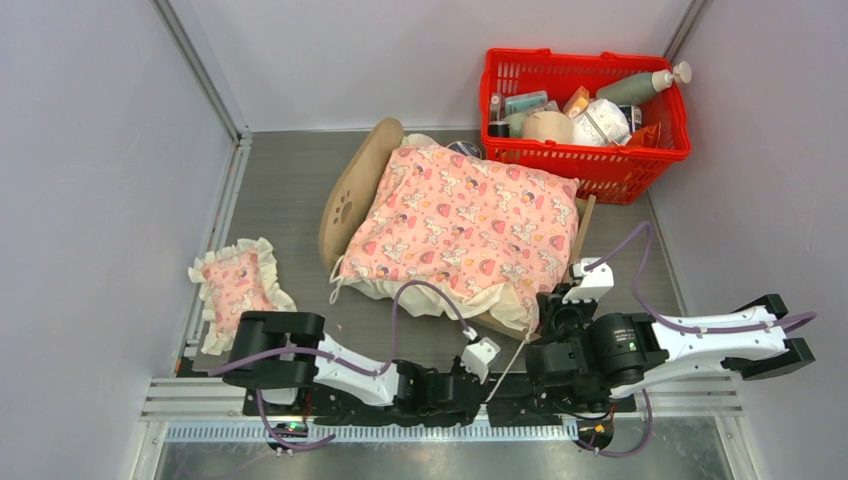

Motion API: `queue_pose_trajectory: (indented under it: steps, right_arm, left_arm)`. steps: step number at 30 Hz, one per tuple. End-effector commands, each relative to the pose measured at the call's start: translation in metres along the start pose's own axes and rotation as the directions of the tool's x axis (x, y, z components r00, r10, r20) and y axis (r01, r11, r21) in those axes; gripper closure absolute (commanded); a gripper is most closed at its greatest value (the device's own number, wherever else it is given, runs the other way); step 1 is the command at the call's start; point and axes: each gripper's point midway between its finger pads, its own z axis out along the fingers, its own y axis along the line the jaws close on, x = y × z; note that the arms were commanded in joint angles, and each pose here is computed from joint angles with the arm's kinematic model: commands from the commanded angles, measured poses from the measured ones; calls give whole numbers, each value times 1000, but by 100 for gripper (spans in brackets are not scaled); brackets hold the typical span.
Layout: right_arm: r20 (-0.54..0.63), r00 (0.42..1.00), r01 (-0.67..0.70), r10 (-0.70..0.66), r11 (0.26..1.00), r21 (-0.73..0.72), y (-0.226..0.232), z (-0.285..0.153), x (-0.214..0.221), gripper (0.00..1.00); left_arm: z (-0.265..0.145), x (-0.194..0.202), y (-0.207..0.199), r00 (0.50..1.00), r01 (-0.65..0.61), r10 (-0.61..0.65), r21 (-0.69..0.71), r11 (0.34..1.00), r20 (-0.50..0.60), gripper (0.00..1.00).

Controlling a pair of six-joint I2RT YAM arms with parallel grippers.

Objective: Set up the pet bed
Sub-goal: Tie the ropes to the bed frame, then adjust the bed frame at the center of the board.

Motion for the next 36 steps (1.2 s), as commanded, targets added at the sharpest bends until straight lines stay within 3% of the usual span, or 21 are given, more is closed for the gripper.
queue_pose_trajectory:
  steps: [1,5,6,7,8,12,14,20,24,30,33,36]
  right_arm:
    - [277,960,-43,42,999,-1,-11,1,-63,95]
    - [251,968,-30,29,1000,0,-10,1,-58,94]
    - [209,977,29,-30,1000,8,-9,2,-50,91]
    - [182,983,26,-25,1000,-5,-3,2,-44,75]
    - [122,989,83,-81,996,-11,-2,2,-31,69]
    - [16,996,92,-91,992,-91,18,-2,-10,36]
    - [22,994,106,-104,988,-114,22,-1,-7,32]
    - [80,990,128,-115,973,-190,35,3,-15,31]
    - [28,978,208,-207,960,-189,43,18,0,30]
    - [-135,944,284,-302,949,-139,45,50,27,29]
    - [-161,942,270,-294,950,-156,49,54,34,31]
    - [-145,964,206,-225,969,-136,47,48,17,30]
  left_arm:
    - [-4,25,20,995,-51,46,-64,997,-84,100]
    - [-8,16,22,997,-38,34,-60,997,-70,100]
    - [-12,11,23,997,-44,39,-65,997,-71,99]
    - [-16,4,23,997,-50,46,-66,997,-64,88]
    - [-22,-7,26,998,-52,48,-81,995,-51,76]
    - [-66,-65,34,997,-46,55,-143,989,57,60]
    - [-92,-97,42,989,-40,66,-181,983,134,55]
    - [-164,-190,101,968,37,37,-288,957,247,41]
    - [-223,-235,169,948,71,101,-510,857,303,35]
    - [-298,-263,240,934,171,118,-709,685,338,30]
    - [-310,-267,275,938,200,107,-769,607,329,27]
    - [-301,-273,299,944,198,96,-774,601,316,24]
